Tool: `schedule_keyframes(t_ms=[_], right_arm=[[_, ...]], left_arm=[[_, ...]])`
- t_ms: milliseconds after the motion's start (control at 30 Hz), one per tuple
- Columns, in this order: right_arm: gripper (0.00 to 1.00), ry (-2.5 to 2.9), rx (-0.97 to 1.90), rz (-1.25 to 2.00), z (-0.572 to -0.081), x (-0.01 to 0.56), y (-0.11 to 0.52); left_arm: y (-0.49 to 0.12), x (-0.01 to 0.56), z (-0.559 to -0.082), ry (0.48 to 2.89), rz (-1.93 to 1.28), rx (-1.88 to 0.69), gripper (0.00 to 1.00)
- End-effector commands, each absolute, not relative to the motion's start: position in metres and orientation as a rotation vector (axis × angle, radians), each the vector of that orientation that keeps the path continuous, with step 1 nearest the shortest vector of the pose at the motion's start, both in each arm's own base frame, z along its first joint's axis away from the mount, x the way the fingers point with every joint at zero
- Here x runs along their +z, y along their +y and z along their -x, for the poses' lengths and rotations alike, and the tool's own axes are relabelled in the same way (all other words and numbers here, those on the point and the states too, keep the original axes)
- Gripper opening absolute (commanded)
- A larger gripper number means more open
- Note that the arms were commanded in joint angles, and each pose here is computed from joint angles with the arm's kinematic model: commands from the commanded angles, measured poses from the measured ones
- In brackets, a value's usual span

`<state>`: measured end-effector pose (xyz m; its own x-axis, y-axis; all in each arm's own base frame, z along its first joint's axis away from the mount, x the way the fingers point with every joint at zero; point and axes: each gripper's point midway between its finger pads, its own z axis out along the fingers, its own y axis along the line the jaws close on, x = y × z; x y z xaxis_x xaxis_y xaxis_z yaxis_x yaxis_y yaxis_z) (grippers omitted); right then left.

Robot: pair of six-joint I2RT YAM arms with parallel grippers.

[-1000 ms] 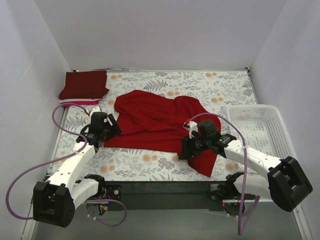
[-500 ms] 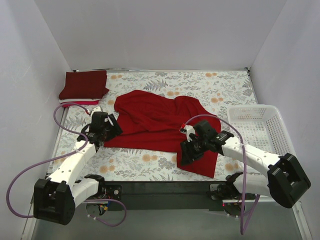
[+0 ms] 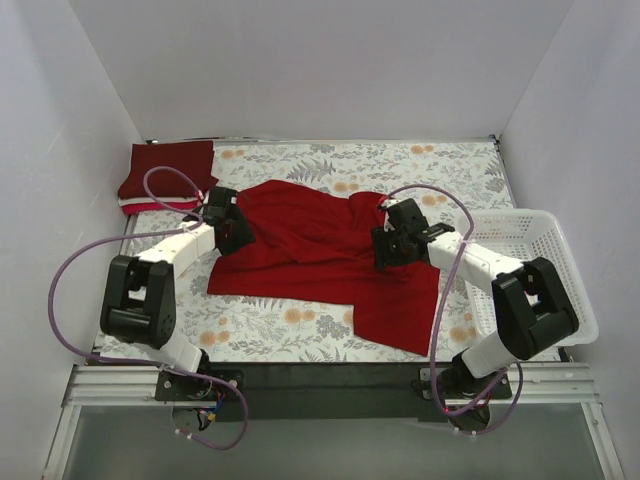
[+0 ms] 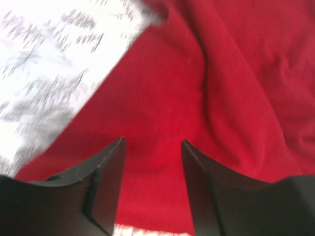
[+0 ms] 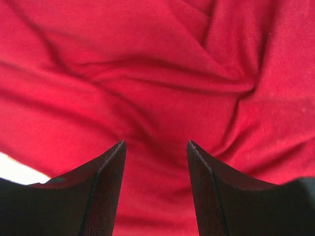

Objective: Fold and stack the t-shirts
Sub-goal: Flatten the tshirt out

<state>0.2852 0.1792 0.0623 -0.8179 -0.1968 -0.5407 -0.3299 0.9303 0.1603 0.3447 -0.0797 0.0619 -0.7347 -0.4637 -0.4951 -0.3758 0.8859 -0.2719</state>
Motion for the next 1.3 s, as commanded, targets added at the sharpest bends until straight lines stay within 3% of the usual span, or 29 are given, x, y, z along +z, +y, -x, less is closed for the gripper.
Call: schedule_keyframes(t_ms=[0, 333, 600, 767, 967, 1267], right_arm=[[0.59, 2.489, 0.296, 0.349, -0.320, 0.064, 0.184], [0.59, 2.519, 0.275, 0.346, -0.372, 0.027, 0.197], [0.60, 2.481, 0.307, 0.308, -0.457, 0.014, 0.208], [0.62, 2.386, 0.371, 0.345, -0.493, 0.052, 0.214], [0.66, 2.356, 0.338, 0.360, -0.456, 0.099, 0.194], [0.72, 2.456, 0.325, 0.312, -0.344, 0.100, 0.152]], left_arm=[[-0.083, 0.054, -0.365, 2.505, 0.622, -0.174, 0.45], [-0.045, 0.000, -0.398, 2.587, 0.773, 0.100, 0.37], [-0.018, -0.017, -0.447, 2.575, 0.866, 0.184, 0.34], [-0.019, 0.014, -0.483, 2.496, 0.843, 0.144, 0.49], [-0.031, 0.099, -0.468, 2.347, 0.767, 0.059, 0.64], [-0.013, 0.098, -0.340, 2.335, 0.839, 0.096, 0.71]])
